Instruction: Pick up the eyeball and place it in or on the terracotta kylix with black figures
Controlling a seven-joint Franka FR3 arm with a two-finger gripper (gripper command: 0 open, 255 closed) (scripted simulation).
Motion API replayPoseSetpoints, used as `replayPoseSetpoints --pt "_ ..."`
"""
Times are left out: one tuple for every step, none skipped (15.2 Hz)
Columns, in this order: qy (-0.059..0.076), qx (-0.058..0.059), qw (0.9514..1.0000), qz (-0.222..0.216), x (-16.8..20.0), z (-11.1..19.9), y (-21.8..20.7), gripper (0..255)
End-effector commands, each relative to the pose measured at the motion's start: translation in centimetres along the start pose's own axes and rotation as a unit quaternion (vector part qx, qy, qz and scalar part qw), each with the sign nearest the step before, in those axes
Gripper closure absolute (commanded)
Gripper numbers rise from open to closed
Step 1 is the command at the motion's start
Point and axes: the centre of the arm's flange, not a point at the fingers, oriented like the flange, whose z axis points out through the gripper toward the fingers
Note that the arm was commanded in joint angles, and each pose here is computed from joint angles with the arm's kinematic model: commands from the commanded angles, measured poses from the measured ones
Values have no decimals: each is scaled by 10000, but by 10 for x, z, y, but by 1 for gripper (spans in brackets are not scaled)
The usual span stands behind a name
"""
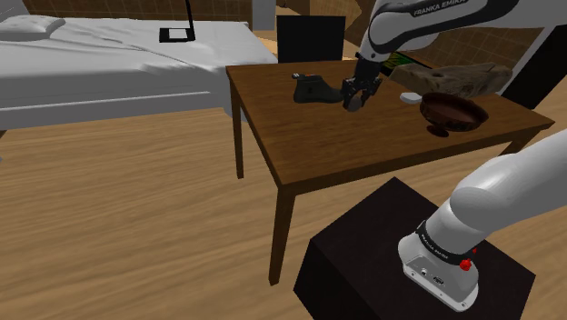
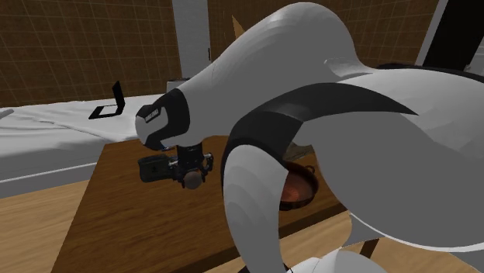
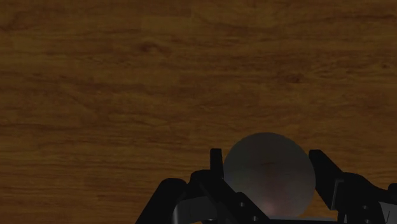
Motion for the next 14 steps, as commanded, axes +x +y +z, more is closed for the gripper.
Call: replayPoseSetpoints --pt "0 0 10000 0 0 -9 0 255" --pt "0 0 10000 0 1 -15 0 255" --pt "0 0 10000 0 1 -20 0 255" --pt "0 0 10000 0 1 -25 0 255" --pt "0 0 10000 0 1 -31 0 255" --pt "0 0 10000 0 2 -36 0 255" --pt "0 0 10000 0 2 -41 -1 255" --pt "0 0 10000 0 2 -46 -1 255" --pt "0 0 10000 0 3 -52 -1 255" --pt "0 0 10000 0 3 -57 -1 255" --pt "0 0 10000 0 3 -62 -1 255" --pt "0 0 10000 0 3 -67 -1 255" --pt "0 0 10000 0 4 -73 -1 255" --pt "0 0 10000 0 4 -78 -1 255"
